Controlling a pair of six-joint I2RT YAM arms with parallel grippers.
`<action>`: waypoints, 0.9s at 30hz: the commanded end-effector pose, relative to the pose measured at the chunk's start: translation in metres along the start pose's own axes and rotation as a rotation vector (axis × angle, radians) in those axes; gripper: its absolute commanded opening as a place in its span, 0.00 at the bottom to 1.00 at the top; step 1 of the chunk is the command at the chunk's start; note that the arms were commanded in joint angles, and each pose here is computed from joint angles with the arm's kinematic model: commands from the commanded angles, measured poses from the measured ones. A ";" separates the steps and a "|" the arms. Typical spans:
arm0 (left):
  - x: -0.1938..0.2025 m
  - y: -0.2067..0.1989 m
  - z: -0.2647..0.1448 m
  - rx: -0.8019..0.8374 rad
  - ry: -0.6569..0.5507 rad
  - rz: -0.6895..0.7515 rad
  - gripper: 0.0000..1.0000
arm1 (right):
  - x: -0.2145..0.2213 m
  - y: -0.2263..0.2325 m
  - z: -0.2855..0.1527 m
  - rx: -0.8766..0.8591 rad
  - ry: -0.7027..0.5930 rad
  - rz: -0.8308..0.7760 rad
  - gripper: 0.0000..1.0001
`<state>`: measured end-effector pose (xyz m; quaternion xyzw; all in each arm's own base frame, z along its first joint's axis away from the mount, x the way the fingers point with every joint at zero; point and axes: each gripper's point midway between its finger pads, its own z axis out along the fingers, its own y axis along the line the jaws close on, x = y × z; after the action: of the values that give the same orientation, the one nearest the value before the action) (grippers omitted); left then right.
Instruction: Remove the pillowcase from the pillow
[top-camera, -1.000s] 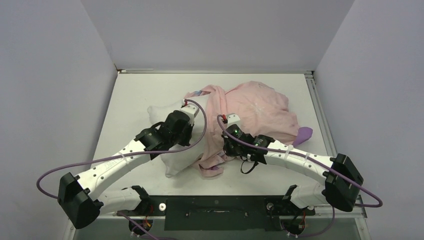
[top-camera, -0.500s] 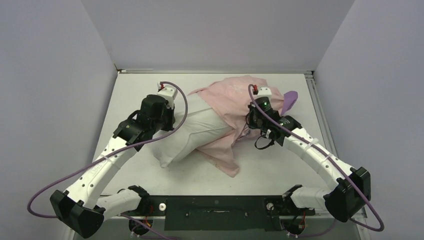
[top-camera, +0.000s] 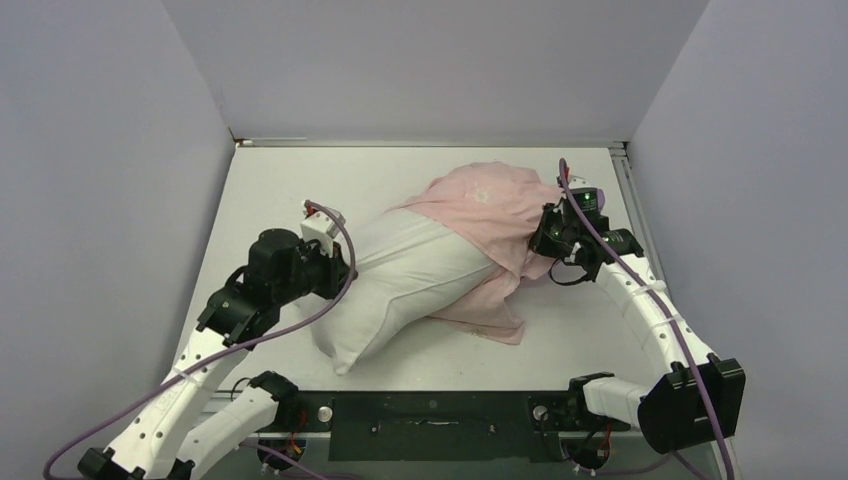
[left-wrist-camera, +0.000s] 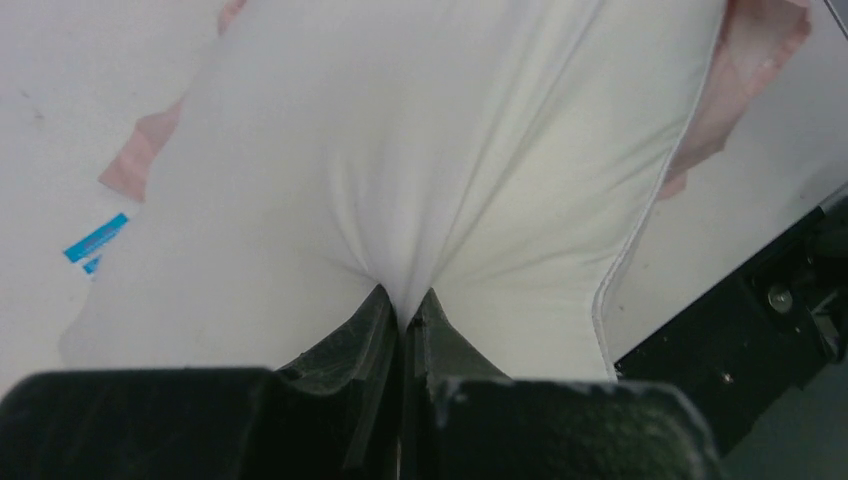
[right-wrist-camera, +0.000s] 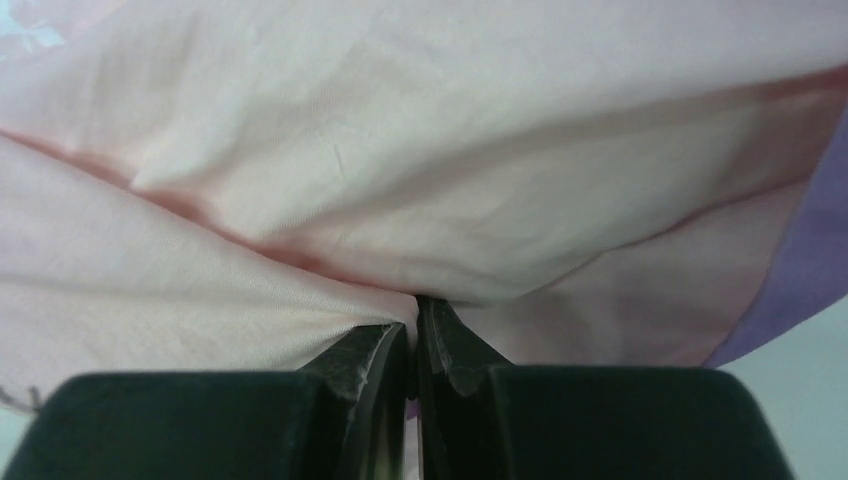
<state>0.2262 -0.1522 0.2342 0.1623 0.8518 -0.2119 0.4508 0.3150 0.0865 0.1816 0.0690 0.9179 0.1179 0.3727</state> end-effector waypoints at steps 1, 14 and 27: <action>0.017 -0.012 -0.012 0.107 -0.036 -0.035 0.00 | 0.001 -0.038 0.004 0.105 -0.058 0.046 0.05; -0.049 -0.039 -0.003 0.199 -0.182 -0.252 0.74 | 0.048 -0.039 -0.002 0.044 -0.009 0.054 0.13; -0.075 0.012 0.110 -0.015 0.007 -0.347 0.83 | 0.050 -0.036 -0.013 0.022 -0.027 0.035 0.23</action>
<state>0.3293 -0.1955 0.2568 0.0200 0.8619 -0.2752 0.4255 0.2645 0.0658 0.1344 0.0945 0.9244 0.1216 0.3490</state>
